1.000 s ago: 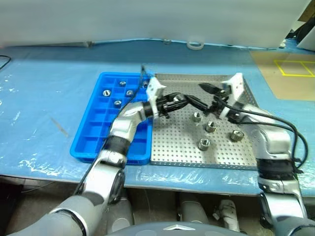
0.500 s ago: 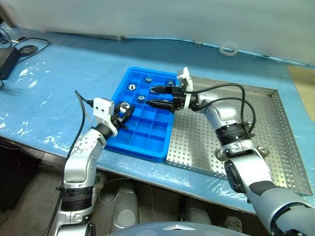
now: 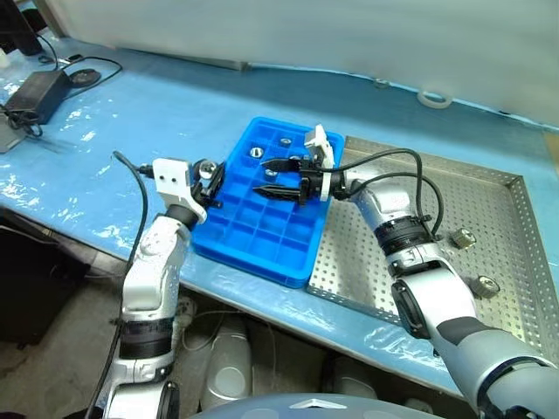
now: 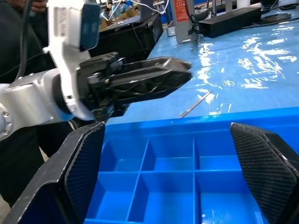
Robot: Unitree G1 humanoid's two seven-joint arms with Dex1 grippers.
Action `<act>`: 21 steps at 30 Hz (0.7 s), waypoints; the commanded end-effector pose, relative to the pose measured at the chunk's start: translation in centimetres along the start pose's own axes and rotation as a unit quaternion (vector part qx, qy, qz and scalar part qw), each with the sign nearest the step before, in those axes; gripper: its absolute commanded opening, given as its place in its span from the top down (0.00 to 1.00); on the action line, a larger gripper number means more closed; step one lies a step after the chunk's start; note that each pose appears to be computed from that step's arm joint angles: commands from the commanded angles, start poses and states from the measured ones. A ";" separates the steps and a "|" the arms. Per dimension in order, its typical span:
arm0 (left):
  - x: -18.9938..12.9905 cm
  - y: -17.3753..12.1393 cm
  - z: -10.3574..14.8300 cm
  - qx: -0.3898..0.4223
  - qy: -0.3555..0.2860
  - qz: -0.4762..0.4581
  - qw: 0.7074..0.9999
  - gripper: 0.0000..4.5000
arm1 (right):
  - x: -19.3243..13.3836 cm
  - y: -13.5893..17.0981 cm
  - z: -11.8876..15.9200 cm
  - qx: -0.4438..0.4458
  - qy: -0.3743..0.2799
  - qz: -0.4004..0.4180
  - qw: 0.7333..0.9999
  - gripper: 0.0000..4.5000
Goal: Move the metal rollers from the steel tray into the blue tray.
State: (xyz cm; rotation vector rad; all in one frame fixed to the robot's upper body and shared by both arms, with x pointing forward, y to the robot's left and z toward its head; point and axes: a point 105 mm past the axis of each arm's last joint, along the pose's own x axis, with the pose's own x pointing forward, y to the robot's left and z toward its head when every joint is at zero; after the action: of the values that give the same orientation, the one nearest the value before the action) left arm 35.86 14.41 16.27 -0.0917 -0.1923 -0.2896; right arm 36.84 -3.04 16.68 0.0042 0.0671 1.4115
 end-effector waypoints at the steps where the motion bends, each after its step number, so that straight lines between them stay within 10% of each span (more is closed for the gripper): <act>1: 1.2 -0.3 0.3 0.018 -0.011 -0.007 1.000 0.62 | -1.0 -0.1 1.1 -0.024 -0.012 -0.018 0.999 0.00; 14: 3.9 -1.3 -1.8 0.023 0.027 -0.046 0.998 0.62 | -2.8 -0.1 1.0 -0.033 -0.016 -0.064 0.997 0.00; 21: 4.2 0.8 -1.9 0.030 0.029 0.023 0.999 0.11 | -3.9 -0.5 0.8 -0.037 -0.012 -0.094 0.995 0.00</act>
State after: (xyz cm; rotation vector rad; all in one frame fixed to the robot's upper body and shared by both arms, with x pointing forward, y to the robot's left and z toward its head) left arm 40.06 13.08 13.22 -0.0331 -0.0708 -0.2781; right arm 36.82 -6.63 16.09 -0.0365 0.0598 1.2333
